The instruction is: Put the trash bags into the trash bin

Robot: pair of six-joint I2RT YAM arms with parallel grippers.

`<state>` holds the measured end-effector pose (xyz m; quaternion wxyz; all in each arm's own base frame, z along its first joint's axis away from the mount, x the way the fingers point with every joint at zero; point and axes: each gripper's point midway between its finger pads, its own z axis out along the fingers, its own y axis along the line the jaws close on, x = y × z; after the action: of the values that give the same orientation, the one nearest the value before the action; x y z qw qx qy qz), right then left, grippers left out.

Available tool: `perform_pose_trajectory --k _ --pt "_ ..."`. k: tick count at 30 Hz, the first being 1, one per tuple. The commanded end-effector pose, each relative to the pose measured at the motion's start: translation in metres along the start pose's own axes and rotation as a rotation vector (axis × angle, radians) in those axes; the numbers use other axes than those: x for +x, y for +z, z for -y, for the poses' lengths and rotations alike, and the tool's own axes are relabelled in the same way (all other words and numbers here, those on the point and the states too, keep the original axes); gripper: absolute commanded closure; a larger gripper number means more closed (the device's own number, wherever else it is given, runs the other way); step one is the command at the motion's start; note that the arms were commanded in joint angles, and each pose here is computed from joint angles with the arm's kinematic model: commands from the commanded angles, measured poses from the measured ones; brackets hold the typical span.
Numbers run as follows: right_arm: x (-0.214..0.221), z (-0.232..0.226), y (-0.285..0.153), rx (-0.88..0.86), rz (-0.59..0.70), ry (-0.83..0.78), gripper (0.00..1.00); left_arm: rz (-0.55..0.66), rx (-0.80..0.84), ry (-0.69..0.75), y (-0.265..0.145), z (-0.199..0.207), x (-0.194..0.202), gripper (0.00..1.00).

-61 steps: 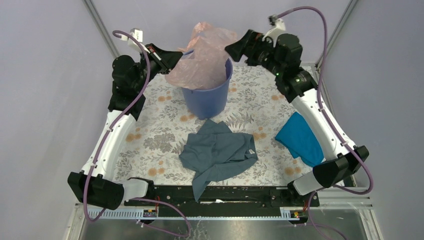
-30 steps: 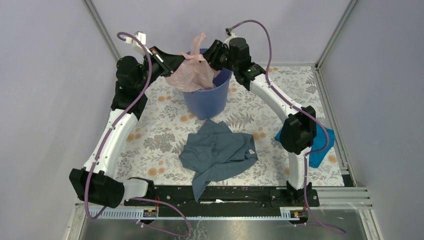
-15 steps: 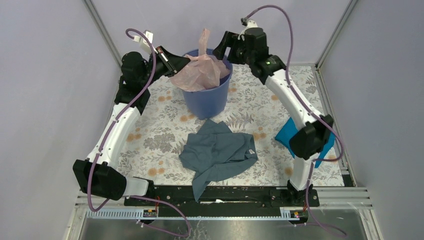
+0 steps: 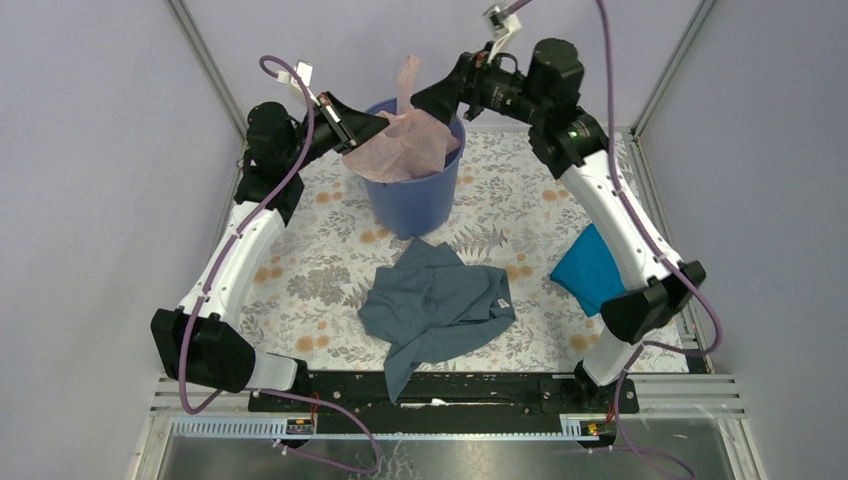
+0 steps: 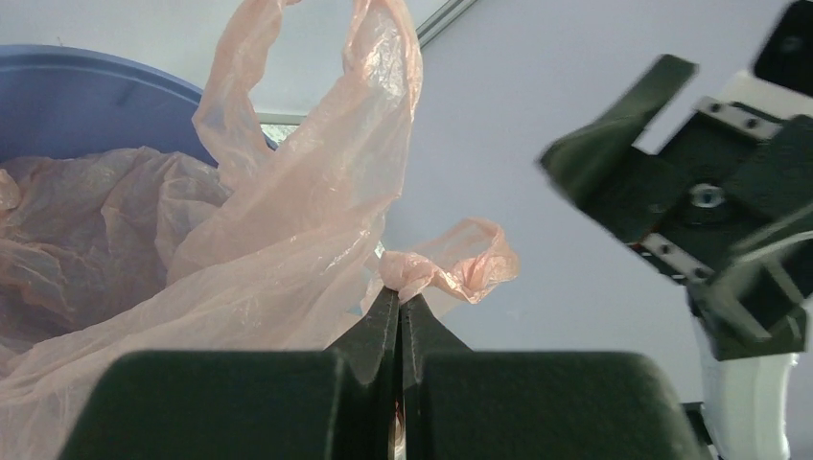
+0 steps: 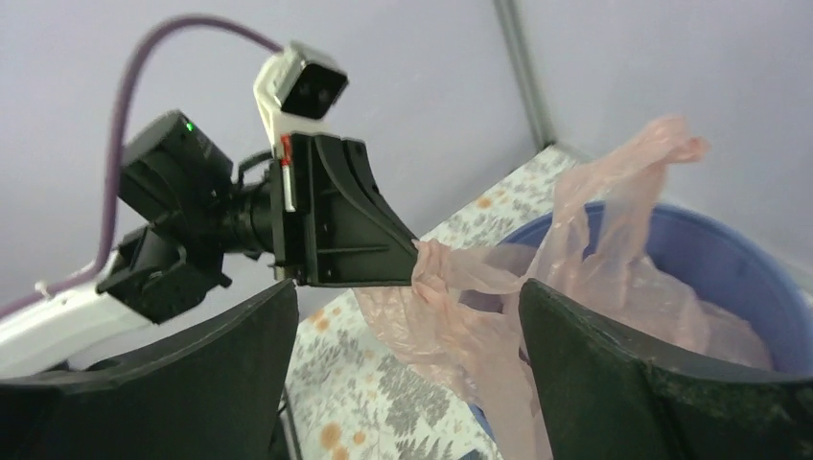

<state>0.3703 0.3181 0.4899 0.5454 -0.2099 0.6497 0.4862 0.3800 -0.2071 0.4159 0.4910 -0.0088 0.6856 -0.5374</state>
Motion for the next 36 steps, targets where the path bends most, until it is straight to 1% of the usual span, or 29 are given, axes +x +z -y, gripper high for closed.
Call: perform_pose_trajectory --k 1,7,9,10,11,12,13,14,15,17,18,19,21,23,26,28,30,32,33,36 --pt "0.033 -0.008 0.020 -0.176 -0.120 -0.038 0.11 0.004 0.053 0.020 -0.002 0.012 -0.006 1.00" --pt "0.055 0.007 0.019 -0.136 -0.195 -0.169 0.13 -0.027 0.057 0.038 -0.003 0.016 -0.004 1.00" --pt "0.054 0.009 0.018 -0.132 -0.201 -0.200 0.17 -0.034 0.061 0.037 -0.004 0.016 -0.003 1.00" --pt "0.054 0.009 0.018 -0.132 -0.199 -0.209 0.21 -0.039 0.064 0.032 -0.004 0.017 -0.002 0.99" --pt "0.051 0.010 0.018 -0.127 -0.189 -0.216 0.27 -0.047 0.077 0.032 -0.003 0.019 -0.001 0.98" --pt "0.049 0.011 0.019 -0.120 -0.183 -0.217 0.38 -0.058 0.090 0.031 -0.003 0.021 0.000 0.97" --pt "0.048 0.012 0.020 -0.111 -0.177 -0.216 0.49 -0.068 0.101 0.033 -0.003 0.023 0.001 0.92" --pt "0.047 0.013 0.020 -0.105 -0.169 -0.216 0.58 -0.075 0.108 0.041 -0.005 0.027 0.001 0.86" --pt "0.046 0.014 0.020 -0.098 -0.161 -0.214 0.69 -0.073 0.096 0.054 -0.007 0.027 0.001 0.77" --pt "0.042 0.015 0.019 -0.073 -0.134 -0.214 0.89 -0.043 0.030 0.105 -0.014 0.024 -0.005 0.56" --pt "0.041 0.018 0.018 -0.052 -0.119 -0.216 0.96 -0.026 -0.024 0.131 -0.018 0.019 -0.008 0.50" --pt "0.040 0.023 0.017 -0.020 -0.104 -0.221 1.00 -0.003 -0.081 0.166 -0.024 0.014 -0.012 0.47" --pt "0.040 0.035 0.015 0.039 -0.091 -0.230 1.00 0.032 -0.219 0.205 -0.040 -0.003 -0.016 0.42" --pt "0.041 0.041 0.013 0.063 -0.095 -0.240 1.00 0.068 -0.318 0.233 -0.056 -0.015 -0.018 0.36" --pt "0.041 0.044 0.011 0.062 -0.101 -0.238 1.00 0.118 -0.427 0.263 -0.078 -0.031 -0.017 0.28" --pt "0.041 0.043 0.010 0.057 -0.097 -0.237 1.00 0.147 -0.481 0.283 -0.090 -0.038 -0.017 0.21" --pt "0.041 0.041 0.009 0.046 -0.094 -0.232 1.00 0.169 -0.500 0.295 -0.096 -0.038 -0.020 0.14" --pt "0.041 0.038 0.008 0.025 -0.090 -0.229 1.00 0.177 -0.493 0.295 -0.097 -0.034 -0.022 0.07" --pt "0.043 0.037 0.008 0.018 -0.095 -0.224 1.00 0.178 -0.481 0.294 -0.096 -0.031 -0.023 0.03" --pt "0.046 0.036 0.009 0.006 -0.103 -0.213 1.00 0.153 -0.392 0.300 -0.087 -0.013 -0.023 0.01"
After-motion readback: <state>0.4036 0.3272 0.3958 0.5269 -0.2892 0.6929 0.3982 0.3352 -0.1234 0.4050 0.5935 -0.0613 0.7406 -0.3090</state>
